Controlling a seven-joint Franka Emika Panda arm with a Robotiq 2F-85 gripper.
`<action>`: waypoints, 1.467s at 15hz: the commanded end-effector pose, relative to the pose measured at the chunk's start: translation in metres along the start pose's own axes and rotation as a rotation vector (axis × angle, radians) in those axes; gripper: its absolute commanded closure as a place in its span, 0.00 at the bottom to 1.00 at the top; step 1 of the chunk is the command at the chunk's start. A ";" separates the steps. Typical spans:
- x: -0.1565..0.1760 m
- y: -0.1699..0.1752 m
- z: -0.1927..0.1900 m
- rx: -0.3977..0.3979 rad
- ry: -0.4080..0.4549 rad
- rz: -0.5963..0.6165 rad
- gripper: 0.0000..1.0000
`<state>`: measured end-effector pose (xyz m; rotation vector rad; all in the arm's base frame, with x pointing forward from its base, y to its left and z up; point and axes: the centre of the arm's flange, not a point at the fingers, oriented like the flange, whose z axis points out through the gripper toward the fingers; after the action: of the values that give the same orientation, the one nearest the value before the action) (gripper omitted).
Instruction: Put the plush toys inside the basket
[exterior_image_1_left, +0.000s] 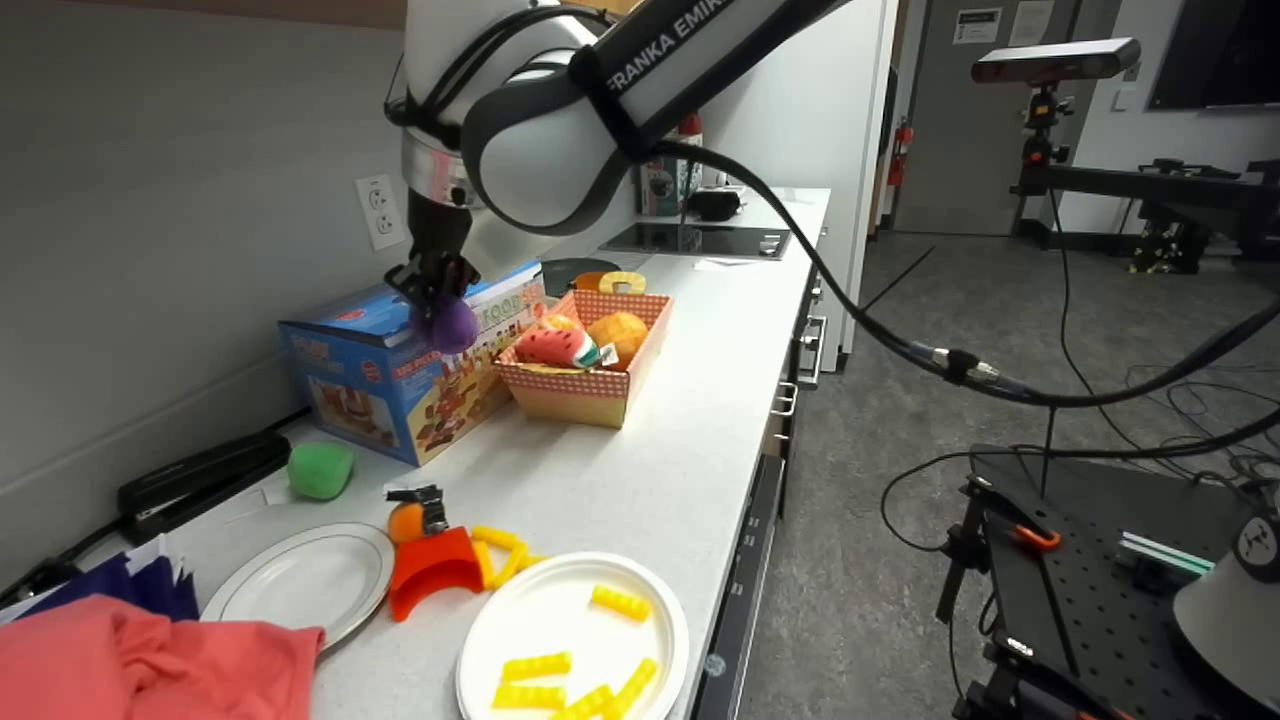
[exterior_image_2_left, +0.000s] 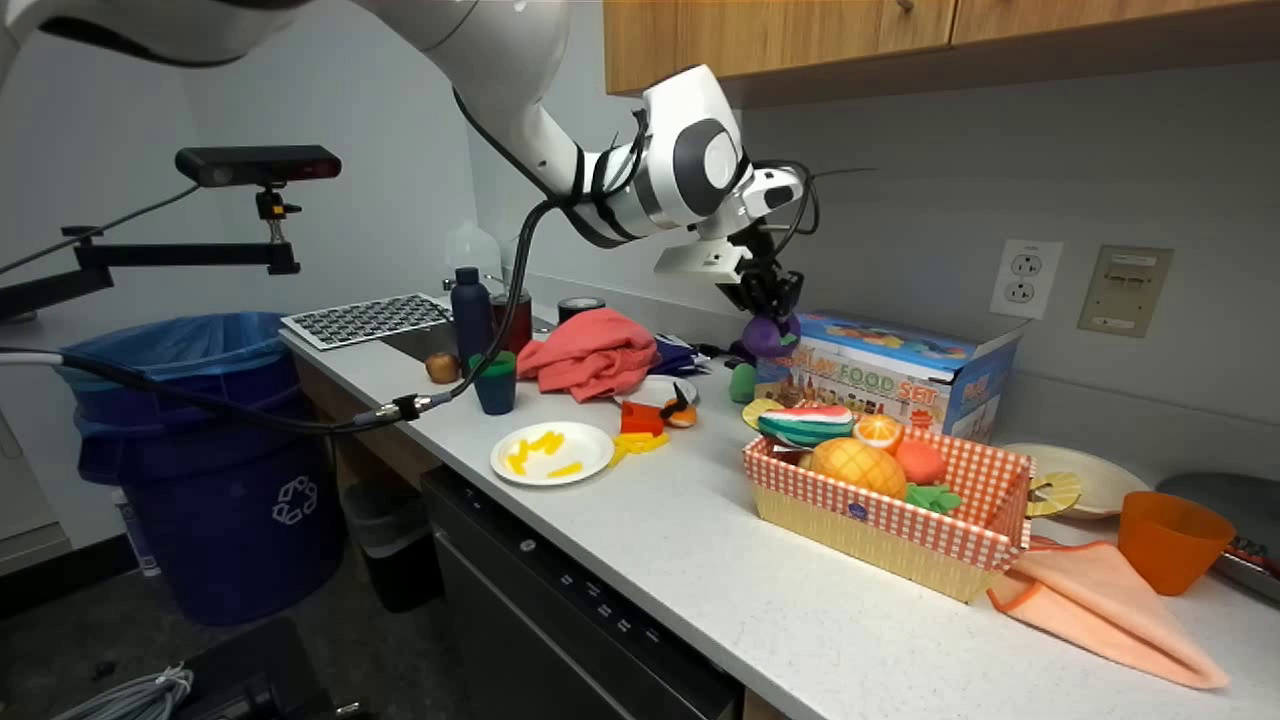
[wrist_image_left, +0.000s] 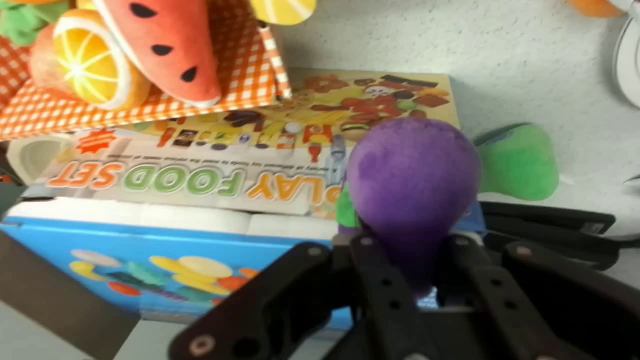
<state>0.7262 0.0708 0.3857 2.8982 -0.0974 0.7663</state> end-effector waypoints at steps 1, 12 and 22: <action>-0.005 0.047 -0.019 -0.073 0.028 0.094 0.94; -0.047 0.171 0.003 -0.368 0.020 0.371 0.94; -0.081 0.152 0.028 -0.347 -0.069 0.422 0.38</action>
<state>0.6626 -0.0902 0.3352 2.5898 -0.7769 0.6324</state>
